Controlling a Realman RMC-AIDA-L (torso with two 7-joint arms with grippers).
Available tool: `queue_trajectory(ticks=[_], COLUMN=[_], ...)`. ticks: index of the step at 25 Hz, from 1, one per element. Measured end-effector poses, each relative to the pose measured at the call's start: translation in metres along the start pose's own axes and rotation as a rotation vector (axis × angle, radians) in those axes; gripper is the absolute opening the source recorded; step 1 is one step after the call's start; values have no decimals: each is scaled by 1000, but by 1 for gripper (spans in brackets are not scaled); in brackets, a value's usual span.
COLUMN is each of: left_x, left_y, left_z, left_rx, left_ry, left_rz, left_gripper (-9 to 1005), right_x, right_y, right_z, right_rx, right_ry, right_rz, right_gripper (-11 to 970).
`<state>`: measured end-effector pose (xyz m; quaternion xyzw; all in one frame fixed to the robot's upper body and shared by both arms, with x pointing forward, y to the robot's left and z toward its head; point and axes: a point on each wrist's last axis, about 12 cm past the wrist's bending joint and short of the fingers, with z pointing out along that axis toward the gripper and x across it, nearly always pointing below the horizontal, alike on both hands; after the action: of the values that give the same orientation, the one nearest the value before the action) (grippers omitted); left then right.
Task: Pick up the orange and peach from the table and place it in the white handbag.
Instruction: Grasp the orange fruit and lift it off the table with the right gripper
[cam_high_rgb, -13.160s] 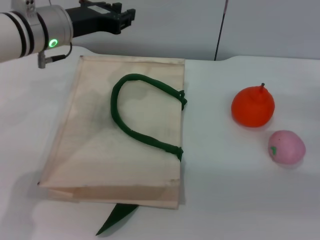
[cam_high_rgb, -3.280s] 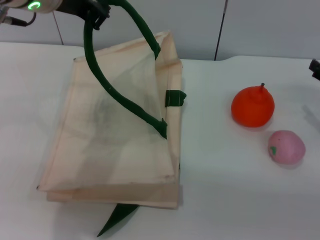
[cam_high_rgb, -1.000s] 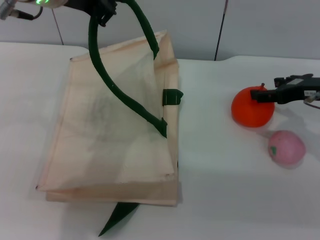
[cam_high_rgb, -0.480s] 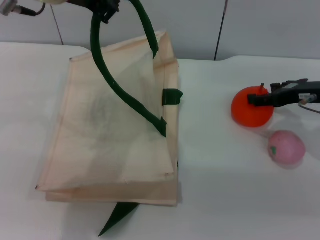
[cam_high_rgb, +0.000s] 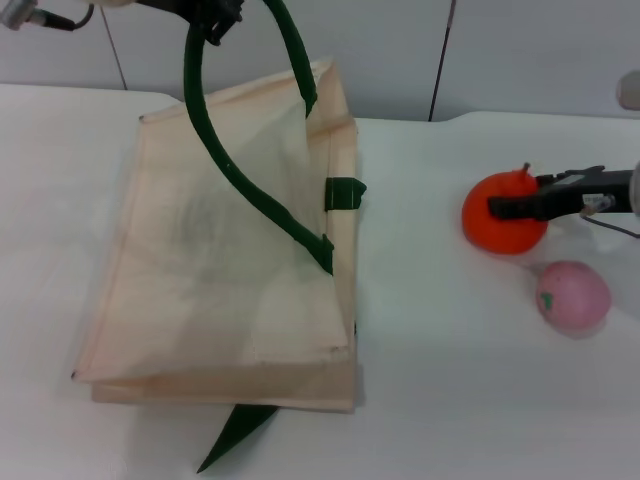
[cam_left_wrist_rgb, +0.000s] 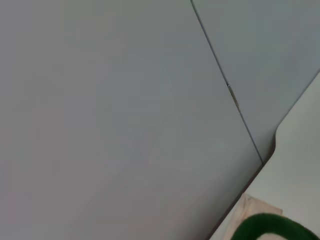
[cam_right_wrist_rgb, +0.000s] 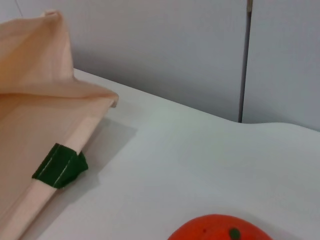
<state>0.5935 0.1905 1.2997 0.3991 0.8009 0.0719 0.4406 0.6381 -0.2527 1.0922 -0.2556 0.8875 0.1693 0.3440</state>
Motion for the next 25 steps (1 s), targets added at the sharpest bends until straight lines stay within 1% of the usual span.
queue_trajectory(ticks=[6, 11, 19, 25], left_x=[-2, -2, -1, -2], left_y=[-1, -1, 0, 0], left_z=[0, 0, 1, -1], left_rx=[2, 1, -4, -9], left_ry=[-5, -3, -4, -12], left_rz=[2, 3, 1, 4], left_gripper=[120, 120, 120, 119], right_x=[-3, -6, -10, -22], right_y=[7, 10, 7, 13], right_z=[11, 14, 11, 4], right_rx=[-9, -9, 5, -28], right_ry=[50, 63, 51, 25], right_rz=[-34, -57, -69, -98], right_gripper=[810, 801, 592, 525])
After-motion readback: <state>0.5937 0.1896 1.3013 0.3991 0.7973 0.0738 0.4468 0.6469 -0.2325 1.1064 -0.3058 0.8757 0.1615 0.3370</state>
